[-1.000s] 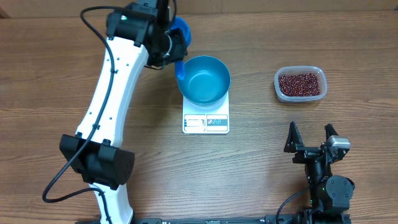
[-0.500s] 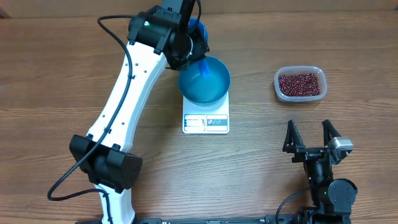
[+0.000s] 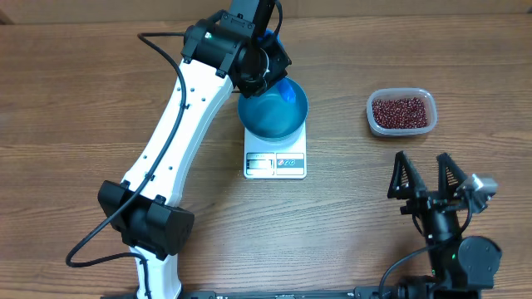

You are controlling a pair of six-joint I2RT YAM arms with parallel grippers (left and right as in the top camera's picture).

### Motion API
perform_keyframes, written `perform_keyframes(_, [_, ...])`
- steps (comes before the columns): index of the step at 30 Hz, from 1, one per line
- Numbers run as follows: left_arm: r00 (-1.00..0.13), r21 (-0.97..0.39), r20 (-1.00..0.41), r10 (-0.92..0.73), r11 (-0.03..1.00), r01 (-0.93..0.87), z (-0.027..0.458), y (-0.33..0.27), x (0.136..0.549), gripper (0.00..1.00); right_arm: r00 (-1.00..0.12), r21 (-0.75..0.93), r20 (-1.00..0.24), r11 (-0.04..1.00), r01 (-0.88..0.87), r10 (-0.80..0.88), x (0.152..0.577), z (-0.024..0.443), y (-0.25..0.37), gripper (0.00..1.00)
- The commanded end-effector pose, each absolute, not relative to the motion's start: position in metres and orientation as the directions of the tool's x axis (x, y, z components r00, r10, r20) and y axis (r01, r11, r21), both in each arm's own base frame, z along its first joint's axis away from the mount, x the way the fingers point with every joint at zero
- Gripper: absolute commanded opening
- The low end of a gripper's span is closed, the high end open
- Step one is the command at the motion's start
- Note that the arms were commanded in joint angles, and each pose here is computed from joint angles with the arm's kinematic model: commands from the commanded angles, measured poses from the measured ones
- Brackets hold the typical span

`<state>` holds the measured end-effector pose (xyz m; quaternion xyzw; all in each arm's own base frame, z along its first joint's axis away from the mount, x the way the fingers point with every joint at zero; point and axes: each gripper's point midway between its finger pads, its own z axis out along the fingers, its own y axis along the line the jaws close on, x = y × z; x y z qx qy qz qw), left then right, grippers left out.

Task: Scoop item into bowl and weigh 150g on scale
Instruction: 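Lift the blue scoop with the left gripper toward the right side, then bring the right gripper to the scoop handle and grasp it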

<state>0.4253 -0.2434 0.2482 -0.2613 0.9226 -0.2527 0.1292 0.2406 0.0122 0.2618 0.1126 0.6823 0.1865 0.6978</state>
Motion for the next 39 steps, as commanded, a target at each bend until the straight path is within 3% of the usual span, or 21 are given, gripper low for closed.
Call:
perform_keyframes(1, [-0.796, -0.586, -0.089, -0.599, 0.678, -0.445, 0.273, -0.247, 0.422, 0.04, -0.063, 0.448, -0.894, 0.882, -0.146, 0.444, 0.250, 0.287, 0.022, 1.00])
perform_keyframes(10, [-0.762, -0.590, -0.038, -0.646, 0.630, -0.504, 0.273, -0.253, 0.418, 0.04, -0.357, 0.591, -0.787, 0.782, -0.199, 0.503, 0.293, 0.312, 0.054, 1.00])
perform_keyframes(18, [-0.696, -0.577, 0.011, -0.718, 0.564, -0.591, 0.270, -0.255, 0.415, 0.04, -0.589, 0.706, -0.697, 0.533, -0.466, 0.409, 0.315, 0.321, 0.114, 1.00])
perform_keyframes(23, [-0.651, -0.560, 0.029, -0.759, 0.527, -0.639, 0.268, -0.255, 0.412, 0.04, -0.751, 0.861, -0.489, 0.383, -0.334, 0.444, 0.329, 0.298, 0.124, 1.00])
perform_keyframes(25, [-0.641, -0.556, 0.024, -0.767, 0.522, -0.647, 0.267, -0.255, 0.412, 0.04, -0.785, 0.900, -0.407, 0.354, -0.256, 0.467, 0.335, 0.286, 0.123, 1.00])
perform_keyframes(29, [-0.622, -0.553, 0.042, -0.782, 0.501, -0.666, 0.267, -0.257, 0.410, 0.04, -0.806, 0.915, -0.359, 0.348, -0.204, 0.470, 0.344, 0.270, 0.123, 1.00])
perform_keyframes(39, [-0.574, -0.525, 0.067, -0.816, 0.461, -0.716, 0.256, -0.271, 0.401, 0.04, -0.815, 0.915, -0.350, 0.354, -0.193, 0.462, 0.348, 0.261, 0.125, 0.97])
